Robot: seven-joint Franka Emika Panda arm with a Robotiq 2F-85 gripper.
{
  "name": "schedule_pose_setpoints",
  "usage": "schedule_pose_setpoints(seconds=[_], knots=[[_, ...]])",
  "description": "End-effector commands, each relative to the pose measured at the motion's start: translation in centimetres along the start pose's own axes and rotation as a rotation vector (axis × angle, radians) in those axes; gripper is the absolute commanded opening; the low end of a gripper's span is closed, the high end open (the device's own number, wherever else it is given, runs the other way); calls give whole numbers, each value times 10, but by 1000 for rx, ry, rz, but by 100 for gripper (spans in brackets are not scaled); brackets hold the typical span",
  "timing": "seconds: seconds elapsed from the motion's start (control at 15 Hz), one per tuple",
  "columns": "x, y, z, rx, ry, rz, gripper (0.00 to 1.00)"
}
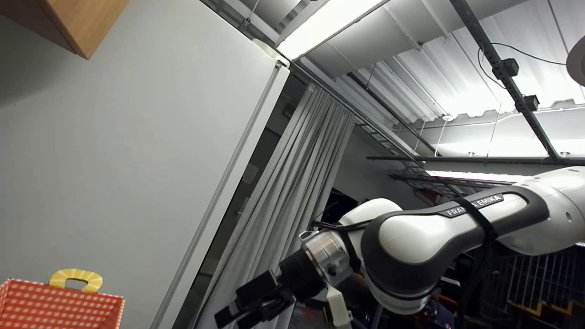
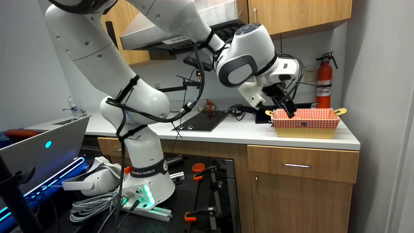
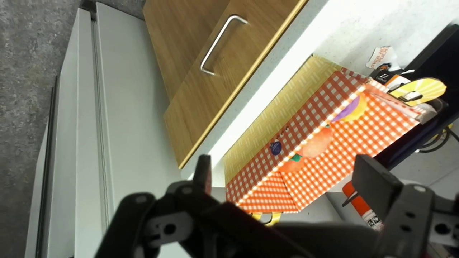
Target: Close the drawer
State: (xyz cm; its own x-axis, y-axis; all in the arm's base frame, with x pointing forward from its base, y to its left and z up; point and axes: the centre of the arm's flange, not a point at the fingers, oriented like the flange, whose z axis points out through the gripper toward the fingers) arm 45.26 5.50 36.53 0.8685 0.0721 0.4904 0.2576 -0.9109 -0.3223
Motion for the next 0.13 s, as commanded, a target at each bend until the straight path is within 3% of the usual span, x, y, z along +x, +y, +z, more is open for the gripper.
schedule_pose_setpoints(seconds=[0.0, 0.07], knots=[[0, 0, 0, 0, 0, 0, 100], [0, 0, 0, 0, 0, 0, 100]])
